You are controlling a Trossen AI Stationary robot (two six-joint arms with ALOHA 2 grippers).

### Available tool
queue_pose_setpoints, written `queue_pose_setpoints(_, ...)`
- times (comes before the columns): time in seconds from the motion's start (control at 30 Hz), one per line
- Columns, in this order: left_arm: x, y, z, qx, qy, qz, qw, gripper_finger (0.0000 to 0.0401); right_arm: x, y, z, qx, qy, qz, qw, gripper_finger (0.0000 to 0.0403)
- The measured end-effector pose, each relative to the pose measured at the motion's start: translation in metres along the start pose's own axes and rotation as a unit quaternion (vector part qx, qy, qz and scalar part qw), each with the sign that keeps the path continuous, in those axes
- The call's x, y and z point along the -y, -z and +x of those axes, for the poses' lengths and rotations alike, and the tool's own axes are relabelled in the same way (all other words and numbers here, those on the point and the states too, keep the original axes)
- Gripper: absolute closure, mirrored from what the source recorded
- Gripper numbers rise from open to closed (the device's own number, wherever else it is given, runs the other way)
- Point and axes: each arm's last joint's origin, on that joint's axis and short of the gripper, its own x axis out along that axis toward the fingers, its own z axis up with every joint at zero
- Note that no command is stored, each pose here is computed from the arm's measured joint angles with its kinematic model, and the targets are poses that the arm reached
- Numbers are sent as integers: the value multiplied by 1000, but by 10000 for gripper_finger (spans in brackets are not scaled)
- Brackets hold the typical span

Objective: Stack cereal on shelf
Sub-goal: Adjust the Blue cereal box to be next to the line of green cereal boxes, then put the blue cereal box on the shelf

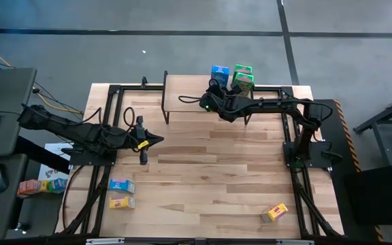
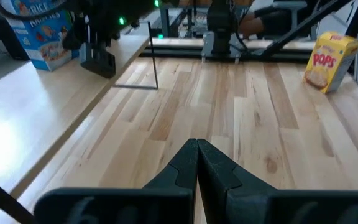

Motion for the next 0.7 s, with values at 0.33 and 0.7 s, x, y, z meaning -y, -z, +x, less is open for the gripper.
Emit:
queue_pose_setpoints(0.33, -2, 0, 0, 2, -37, 14, 999, 401, 6, 3, -17, -11, -20, -30, 999, 403)
queue_pose_setpoints(0.7, -8, 2, -12, -5, -43, 8, 999, 401, 17, 45, -106, -51, -23, -135, 989, 403)
